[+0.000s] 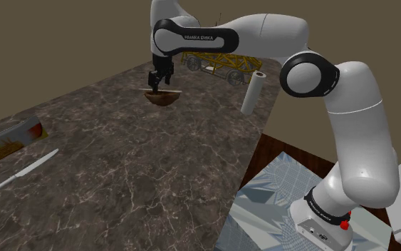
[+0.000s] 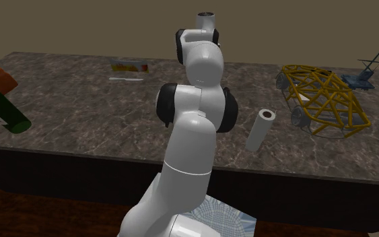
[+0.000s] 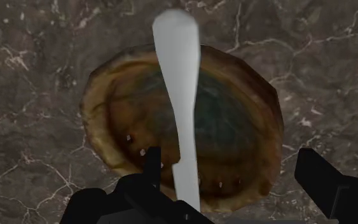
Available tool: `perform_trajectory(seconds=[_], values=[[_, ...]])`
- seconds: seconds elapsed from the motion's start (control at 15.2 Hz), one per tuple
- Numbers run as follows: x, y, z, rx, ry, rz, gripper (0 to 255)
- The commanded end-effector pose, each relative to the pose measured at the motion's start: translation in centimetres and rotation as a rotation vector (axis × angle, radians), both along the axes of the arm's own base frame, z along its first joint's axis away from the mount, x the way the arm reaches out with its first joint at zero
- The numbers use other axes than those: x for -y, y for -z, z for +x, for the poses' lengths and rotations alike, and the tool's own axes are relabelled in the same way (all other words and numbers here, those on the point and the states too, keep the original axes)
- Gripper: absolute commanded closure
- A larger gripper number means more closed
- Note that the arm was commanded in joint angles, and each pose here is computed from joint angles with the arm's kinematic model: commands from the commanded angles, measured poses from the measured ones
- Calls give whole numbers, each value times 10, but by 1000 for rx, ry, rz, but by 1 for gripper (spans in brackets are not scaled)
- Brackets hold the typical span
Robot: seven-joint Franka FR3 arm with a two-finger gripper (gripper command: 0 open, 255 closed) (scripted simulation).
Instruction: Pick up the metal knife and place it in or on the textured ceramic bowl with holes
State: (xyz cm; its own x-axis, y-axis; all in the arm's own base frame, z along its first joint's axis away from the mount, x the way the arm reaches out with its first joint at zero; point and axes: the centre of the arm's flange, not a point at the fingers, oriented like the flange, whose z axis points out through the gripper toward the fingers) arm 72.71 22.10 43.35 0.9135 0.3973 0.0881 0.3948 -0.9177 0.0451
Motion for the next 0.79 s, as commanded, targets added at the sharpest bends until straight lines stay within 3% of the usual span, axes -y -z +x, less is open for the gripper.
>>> perform_trajectory(seconds=[0.0,0.2,0.73], values=[[0,-13,-1,0,0,0,0],[0,-50,-5,0,0,0,0],[0,-50,-5,0,0,0,0]])
